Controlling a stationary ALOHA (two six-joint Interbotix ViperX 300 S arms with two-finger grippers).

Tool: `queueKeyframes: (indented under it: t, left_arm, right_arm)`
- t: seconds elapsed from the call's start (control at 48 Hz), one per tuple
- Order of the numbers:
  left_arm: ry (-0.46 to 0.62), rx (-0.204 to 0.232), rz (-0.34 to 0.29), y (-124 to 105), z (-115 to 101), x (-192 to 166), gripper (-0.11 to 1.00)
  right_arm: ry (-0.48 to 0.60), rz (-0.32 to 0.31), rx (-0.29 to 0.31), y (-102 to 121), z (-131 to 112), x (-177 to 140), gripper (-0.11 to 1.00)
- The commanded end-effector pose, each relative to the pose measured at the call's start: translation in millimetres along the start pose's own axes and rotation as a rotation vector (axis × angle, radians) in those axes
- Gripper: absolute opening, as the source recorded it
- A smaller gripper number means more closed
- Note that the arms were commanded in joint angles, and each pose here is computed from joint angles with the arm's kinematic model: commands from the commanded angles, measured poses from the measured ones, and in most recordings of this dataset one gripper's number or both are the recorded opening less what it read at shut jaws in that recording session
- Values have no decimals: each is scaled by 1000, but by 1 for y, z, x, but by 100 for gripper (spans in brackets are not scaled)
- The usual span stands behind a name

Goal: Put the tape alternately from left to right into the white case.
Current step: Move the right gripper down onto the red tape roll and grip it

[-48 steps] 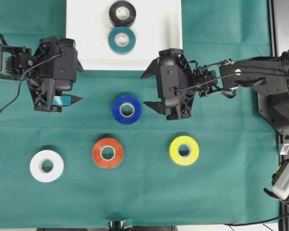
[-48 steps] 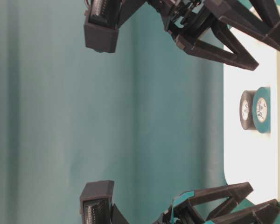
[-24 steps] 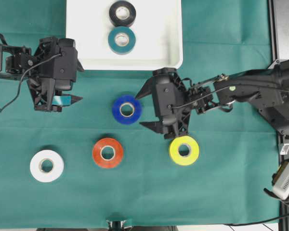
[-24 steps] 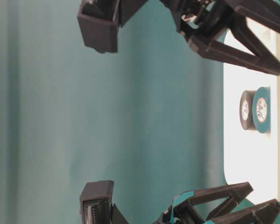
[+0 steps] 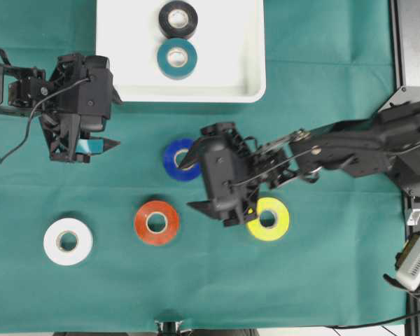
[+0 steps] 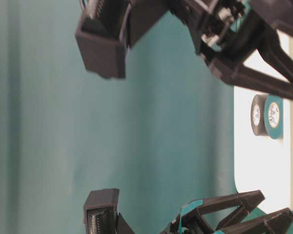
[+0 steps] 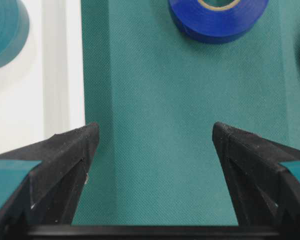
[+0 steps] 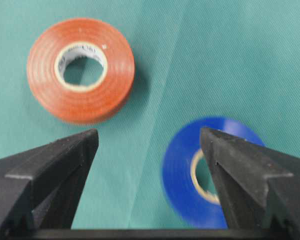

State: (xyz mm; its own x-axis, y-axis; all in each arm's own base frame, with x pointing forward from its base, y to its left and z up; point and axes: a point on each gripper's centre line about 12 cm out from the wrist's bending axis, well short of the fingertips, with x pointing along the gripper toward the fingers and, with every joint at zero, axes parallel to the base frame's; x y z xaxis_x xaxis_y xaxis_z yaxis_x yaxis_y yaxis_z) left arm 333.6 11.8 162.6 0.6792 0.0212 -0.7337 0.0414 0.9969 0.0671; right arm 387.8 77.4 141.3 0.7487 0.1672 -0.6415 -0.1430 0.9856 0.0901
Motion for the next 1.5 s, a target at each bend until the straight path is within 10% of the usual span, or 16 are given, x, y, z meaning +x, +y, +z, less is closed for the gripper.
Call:
queueKeyframes:
  t: [0.0,1.478]
  left_arm:
    - [-37,-3,2,1,11,-4,100]
    - [-31,-3,2,0,8,-3,100]
  right_arm:
    - [-43,12,0,4,18,3,87]
    - [58,-18,47,14,22,77,87]
